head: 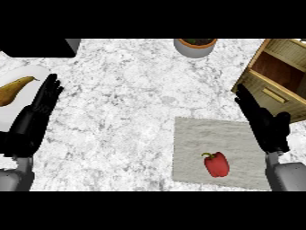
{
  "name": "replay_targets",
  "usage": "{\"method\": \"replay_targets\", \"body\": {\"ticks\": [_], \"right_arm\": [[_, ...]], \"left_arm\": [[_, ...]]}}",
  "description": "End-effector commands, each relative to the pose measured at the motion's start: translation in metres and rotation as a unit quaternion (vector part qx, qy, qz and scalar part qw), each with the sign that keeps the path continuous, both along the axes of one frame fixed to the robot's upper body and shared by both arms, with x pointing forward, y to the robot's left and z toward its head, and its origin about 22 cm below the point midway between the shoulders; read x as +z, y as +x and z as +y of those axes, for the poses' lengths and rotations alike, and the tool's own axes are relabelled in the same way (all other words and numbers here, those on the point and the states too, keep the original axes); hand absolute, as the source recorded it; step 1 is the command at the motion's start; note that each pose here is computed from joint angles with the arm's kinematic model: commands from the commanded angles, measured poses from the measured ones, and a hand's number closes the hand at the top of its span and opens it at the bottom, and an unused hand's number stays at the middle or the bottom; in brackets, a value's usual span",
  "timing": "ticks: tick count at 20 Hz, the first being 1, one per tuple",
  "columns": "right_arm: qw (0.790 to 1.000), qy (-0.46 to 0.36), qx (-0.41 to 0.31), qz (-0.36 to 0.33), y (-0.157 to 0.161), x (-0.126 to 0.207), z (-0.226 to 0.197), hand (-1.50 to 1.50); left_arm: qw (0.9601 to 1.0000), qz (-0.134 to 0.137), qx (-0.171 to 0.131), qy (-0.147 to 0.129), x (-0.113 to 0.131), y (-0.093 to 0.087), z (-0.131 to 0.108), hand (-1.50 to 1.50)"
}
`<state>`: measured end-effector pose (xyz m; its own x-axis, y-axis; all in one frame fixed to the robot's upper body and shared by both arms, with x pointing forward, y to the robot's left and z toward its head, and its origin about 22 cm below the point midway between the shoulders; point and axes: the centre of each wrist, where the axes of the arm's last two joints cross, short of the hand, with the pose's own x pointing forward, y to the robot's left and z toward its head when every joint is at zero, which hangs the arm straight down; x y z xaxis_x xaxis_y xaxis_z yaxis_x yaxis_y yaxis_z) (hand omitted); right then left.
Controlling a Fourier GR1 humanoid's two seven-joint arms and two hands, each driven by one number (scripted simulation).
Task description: Pick the bell pepper from the placemat and place it in the basket
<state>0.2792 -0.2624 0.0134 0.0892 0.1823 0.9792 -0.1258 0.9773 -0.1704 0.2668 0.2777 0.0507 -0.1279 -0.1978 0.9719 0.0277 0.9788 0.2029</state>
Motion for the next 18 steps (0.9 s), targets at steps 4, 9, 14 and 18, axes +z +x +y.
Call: {"method": "replay_targets", "body": {"ticks": [4,9,14,18], "right_arm": [[0.993,-0.014,0.000,-0.121,-0.002,0.005,-0.070,1.50],[0.938,0.096,0.083,-0.322,-0.010,0.009,-0.001,1.50],[0.951,-0.049,-0.117,-0.282,-0.032,-0.004,0.018,-1.50],[0.938,-0.129,-0.183,-0.263,-0.038,0.032,-0.005,-1.50]], "left_arm": [[0.9957,0.031,0.087,0.001,-0.003,0.008,0.020,0.00],[0.9905,0.072,0.117,-0.002,-0.009,0.010,0.028,0.00],[0.9893,0.073,0.126,-0.008,0.006,0.013,0.038,0.00],[0.9898,0.076,0.120,-0.010,-0.007,0.016,0.028,0.00]]}}
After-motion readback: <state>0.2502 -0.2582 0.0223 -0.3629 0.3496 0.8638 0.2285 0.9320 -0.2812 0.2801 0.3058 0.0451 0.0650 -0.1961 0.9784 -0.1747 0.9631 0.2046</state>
